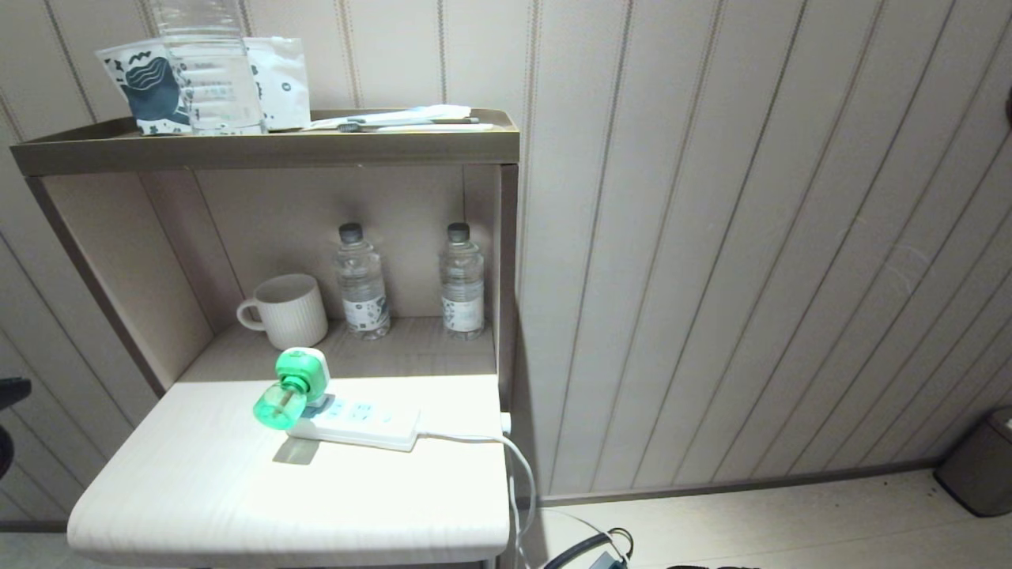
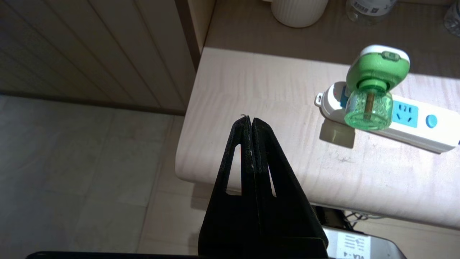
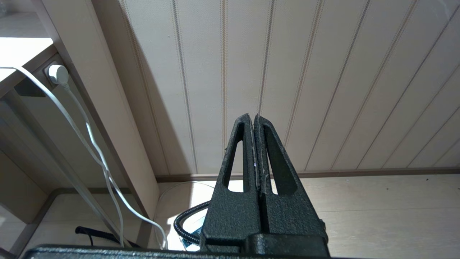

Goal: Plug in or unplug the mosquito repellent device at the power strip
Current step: Hold the socket with your right hand and unplug it with your left hand

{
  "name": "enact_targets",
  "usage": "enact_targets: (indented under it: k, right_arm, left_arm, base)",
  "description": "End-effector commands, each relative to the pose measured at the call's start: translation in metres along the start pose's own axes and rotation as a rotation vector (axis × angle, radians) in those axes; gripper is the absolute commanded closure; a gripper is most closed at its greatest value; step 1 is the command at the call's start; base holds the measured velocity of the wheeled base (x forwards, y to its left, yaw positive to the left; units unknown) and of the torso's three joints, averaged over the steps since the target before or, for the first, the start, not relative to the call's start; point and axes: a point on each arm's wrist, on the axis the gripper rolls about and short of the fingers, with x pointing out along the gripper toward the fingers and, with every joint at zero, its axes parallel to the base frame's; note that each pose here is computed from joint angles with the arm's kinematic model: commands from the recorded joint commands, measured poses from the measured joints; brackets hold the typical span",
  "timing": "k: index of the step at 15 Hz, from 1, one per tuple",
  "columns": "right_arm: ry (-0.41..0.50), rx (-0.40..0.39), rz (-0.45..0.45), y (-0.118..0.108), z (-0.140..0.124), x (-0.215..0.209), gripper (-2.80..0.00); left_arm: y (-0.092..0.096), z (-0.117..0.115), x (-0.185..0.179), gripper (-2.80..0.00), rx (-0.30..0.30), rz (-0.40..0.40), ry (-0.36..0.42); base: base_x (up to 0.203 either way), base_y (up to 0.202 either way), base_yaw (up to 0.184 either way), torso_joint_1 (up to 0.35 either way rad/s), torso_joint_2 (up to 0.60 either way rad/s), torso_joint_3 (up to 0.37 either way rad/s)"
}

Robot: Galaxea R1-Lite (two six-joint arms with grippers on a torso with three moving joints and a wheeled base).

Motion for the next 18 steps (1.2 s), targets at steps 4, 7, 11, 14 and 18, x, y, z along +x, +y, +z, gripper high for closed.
enact_targets:
  k: [4, 7, 11, 14, 18]
  right_arm:
    - [0.001, 0.000, 0.001, 0.000, 0.000, 0.000, 0.00]
    - [0.001, -0.001, 0.001, 0.000, 0.000, 0.000, 0.00]
    - [0.001, -0.001, 0.001, 0.000, 0.000, 0.000, 0.00]
    - [0.001, 0.001, 0.001, 0.000, 0.000, 0.000, 0.00]
    - [0.001, -0.001, 0.001, 0.000, 0.000, 0.000, 0.00]
  left_arm:
    - [0.008, -0.055, -0.031, 0.00, -0.013, -0.002, -0.209]
    - [0.013, -0.082, -0.055, 0.00, -0.035, -0.005, -0.357]
    - [0.020, -0.136, -0.074, 0.00, -0.060, -0.005, -0.499]
    - [0.022, -0.181, -0.077, 0.00, -0.031, 0.018, -0.505]
    - [0.016, -0.203, -0.044, 0.00, -0.013, -0.042, -0.519]
  base:
    - [0.000, 0.000, 0.000, 0.000, 0.00, 0.000]
    - [0.000, 0.000, 0.000, 0.000, 0.00, 0.000]
    - [0.000, 0.000, 0.000, 0.000, 0.00, 0.000]
    - [0.000, 0.000, 0.000, 0.000, 0.00, 0.000]
    - [0.000, 0.000, 0.000, 0.000, 0.00, 0.000]
